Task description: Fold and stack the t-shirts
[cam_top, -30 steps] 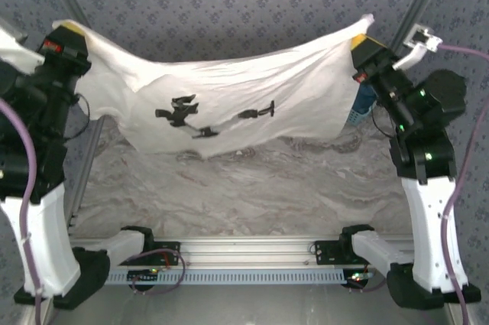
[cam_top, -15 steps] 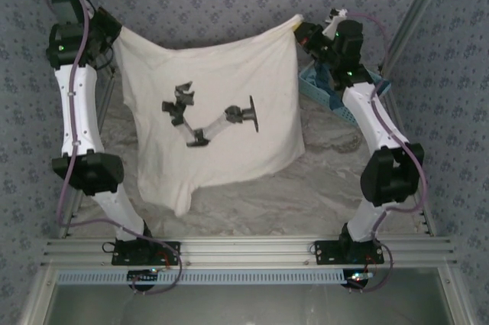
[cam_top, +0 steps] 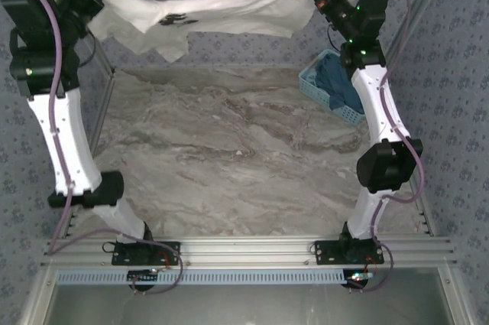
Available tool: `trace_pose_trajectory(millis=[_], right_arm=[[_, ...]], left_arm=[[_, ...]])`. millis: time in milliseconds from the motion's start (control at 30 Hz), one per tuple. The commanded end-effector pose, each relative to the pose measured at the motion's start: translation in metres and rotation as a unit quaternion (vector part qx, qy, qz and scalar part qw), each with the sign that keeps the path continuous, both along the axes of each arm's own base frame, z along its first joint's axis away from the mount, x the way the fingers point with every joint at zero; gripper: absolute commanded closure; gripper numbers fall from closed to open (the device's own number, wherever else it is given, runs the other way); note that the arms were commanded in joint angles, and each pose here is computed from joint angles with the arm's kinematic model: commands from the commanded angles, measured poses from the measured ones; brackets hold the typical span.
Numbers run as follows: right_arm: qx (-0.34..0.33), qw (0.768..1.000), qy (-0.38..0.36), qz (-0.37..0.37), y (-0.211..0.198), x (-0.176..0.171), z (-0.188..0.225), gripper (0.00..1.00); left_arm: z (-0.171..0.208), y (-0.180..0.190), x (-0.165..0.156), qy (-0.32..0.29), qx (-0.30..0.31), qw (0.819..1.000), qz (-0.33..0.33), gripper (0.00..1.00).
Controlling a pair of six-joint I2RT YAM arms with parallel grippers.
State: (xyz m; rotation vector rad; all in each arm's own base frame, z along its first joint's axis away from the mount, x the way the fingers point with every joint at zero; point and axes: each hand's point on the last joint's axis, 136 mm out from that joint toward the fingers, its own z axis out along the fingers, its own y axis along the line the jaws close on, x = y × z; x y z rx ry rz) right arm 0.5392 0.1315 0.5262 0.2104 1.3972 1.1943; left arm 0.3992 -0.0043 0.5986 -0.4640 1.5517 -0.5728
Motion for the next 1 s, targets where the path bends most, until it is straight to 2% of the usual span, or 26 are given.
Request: trace_pose_trajectory(millis=[0,100,233,333,400,467,600,800,967], right_arm=[[-0.004,0.997,0.078,0.02,0.007,-0.002,-0.062,1.0],[-0.023,0.985,0.174,0.007,0.006,-0.02,-0.15,1.0],[-0.08,0.947,0.312,0.005,0.013,-0.062,-0.277,1.0],[-0.13,0.903,0.409,0.012,0.017,-0.097,-0.363,1.0],[-0.159,0.879,0.449,0.014,0.017,-0.114,-0.405,1.0],[-0.188,0.854,0.484,0.013,0.013,-0.128,-0.436,1.0],[-0.243,0.812,0.531,-0.002,0.0,-0.154,-0.468,1.0],[-0.292,0.78,0.551,-0.047,-0.027,-0.185,-0.463,1.0],[-0.318,0.768,0.55,-0.079,-0.046,-0.208,-0.447,1.0]], left_arm=[[-0.085,-0.007,-0.002,0.116,0.05,0.992,0.018,1.0],[-0.186,-0.017,-0.031,0.21,0.032,0.977,0.028,1.0],[-0.308,-0.034,-0.088,0.331,-0.006,0.944,0.012,1.0],[-0.397,-0.057,-0.126,0.425,-0.055,0.903,-0.024,1.0],[-0.452,-0.069,-0.15,0.488,-0.086,0.868,-0.033,1.0],[-0.49,-0.072,-0.17,0.533,-0.107,0.839,-0.027,1.0],[-0.518,-0.064,-0.2,0.58,-0.111,0.807,0.0,1.0],[-0.518,-0.057,-0.234,0.625,-0.119,0.771,0.023,1.0],[-0.515,-0.064,-0.244,0.622,-0.167,0.764,0.028,1.0]])
